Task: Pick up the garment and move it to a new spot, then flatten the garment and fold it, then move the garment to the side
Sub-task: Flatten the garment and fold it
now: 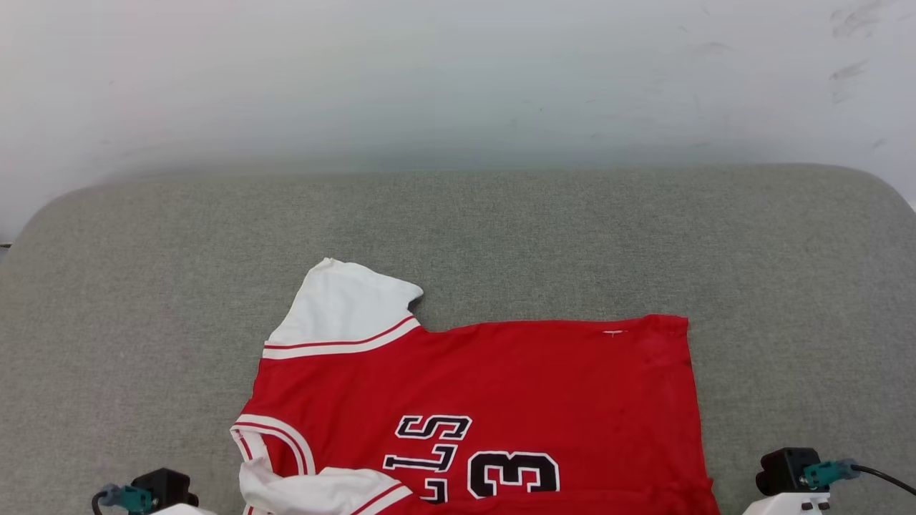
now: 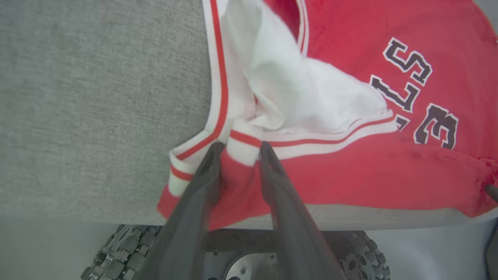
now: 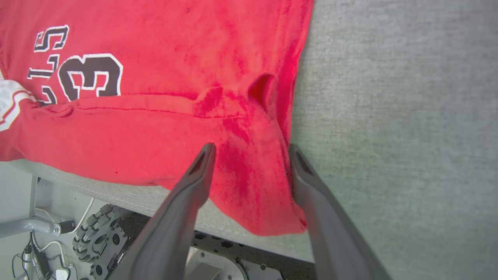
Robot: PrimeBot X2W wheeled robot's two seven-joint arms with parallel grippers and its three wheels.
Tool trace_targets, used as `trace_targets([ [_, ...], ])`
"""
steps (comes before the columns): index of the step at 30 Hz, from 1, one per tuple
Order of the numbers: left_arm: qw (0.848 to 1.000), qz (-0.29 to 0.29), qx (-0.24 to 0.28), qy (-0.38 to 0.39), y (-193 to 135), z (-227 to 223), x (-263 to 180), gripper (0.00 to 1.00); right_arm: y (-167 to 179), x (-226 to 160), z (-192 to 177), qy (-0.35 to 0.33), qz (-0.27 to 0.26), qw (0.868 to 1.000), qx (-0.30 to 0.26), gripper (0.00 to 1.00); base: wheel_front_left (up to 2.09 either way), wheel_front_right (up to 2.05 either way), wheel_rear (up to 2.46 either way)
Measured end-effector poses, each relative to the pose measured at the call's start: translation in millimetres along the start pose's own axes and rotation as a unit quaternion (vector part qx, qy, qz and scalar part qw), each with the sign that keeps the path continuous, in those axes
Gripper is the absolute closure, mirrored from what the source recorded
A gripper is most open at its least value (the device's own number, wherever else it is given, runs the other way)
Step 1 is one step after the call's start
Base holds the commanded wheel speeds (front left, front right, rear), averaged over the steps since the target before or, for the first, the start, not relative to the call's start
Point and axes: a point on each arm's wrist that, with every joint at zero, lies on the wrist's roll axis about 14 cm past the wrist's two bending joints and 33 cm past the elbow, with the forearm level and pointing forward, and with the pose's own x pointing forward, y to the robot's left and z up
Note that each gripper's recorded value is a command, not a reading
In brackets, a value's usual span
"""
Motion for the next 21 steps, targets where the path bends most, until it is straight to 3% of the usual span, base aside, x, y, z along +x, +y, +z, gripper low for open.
trace_targets([
  [3, 1.0, -0.007, 0.01, -0.016, -3.3, 9.4, 1.3, 0.0, 3.7, -0.1, 10.0, -0.033, 0.004, 0.999, 0.006, 0.0, 0.0, 0.0, 0.0],
  [7, 0.997, -0.011, 0.042, -0.06, -7.4, 34.9, -0.8, 0.0, 4.3, -8.7, 49.2, -0.127, -0.003, 0.992, -0.015, 0.0, 0.0, 0.0, 0.0],
  [14, 0.984, -0.013, 0.096, -0.15, -23.7, 91.7, -5.3, 0.0, 1.9, -37.5, 120.8, -0.299, -0.038, 0.952, -0.061, 0.0, 0.0, 0.0, 0.0],
  [21, 0.959, -0.018, 0.133, -0.251, -50.6, 154.5, 2.1, 0.0, 3.9, -54.9, 169.2, -0.39, -0.057, 0.915, -0.086, 0.0, 0.0, 0.0, 0.0],
])
